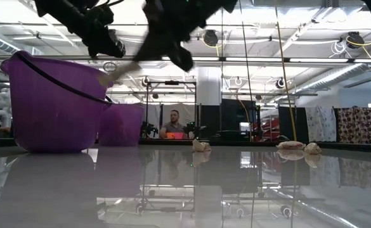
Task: Sort candy by brand, put in halloween buckets
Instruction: Put the white candy into the green bucket
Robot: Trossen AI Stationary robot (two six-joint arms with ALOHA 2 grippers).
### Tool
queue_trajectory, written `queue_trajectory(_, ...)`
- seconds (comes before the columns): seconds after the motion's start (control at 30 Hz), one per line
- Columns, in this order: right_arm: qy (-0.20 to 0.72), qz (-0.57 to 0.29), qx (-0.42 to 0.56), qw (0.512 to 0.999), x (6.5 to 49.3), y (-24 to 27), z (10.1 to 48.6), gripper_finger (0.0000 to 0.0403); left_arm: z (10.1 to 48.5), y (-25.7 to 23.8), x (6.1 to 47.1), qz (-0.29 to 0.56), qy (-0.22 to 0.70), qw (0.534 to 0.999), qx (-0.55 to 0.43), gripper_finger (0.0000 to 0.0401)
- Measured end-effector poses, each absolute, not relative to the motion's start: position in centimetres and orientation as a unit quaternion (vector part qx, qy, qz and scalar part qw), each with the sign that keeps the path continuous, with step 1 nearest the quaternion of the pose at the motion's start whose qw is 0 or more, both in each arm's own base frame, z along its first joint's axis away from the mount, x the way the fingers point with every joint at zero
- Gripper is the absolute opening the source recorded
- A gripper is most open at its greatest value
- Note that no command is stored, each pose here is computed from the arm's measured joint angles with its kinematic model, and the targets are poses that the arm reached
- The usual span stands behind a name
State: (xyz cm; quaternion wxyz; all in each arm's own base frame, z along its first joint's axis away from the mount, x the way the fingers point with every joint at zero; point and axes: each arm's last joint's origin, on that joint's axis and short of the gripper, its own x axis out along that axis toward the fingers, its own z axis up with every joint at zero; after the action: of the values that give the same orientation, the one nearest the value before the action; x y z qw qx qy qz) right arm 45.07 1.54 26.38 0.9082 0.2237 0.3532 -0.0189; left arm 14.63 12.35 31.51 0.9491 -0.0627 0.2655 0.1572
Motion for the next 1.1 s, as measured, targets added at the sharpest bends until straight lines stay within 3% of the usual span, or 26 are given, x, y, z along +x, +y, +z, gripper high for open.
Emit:
queue_trajectory(0.27, 0.306, 0.036, 0.200, 0.930, 45.6, 5.1, 27.3, 0.0000, 31.0, 12.1, 14.4, 0.144, 0.296, 0.943, -0.052, 0.0023)
queue_trajectory(0.5, 0.191, 0.118, 0.109, 0.968, 46.1, 8.4, 29.3, 0.0000, 30.9, 12.0, 14.3, 0.141, 0.304, 0.941, -0.049, 0.0023)
queue_trajectory(0.73, 0.117, 0.148, 0.067, 0.980, 46.5, 10.0, 30.2, 0.0000, 30.9, 12.1, 14.3, 0.139, 0.306, 0.941, -0.038, 0.0023)
queue_trajectory(1.1, -0.004, 0.219, 0.071, 0.973, 50.3, 11.4, 24.3, 0.0000, 30.9, 12.1, 14.3, 0.140, 0.306, 0.941, -0.038, 0.0023)
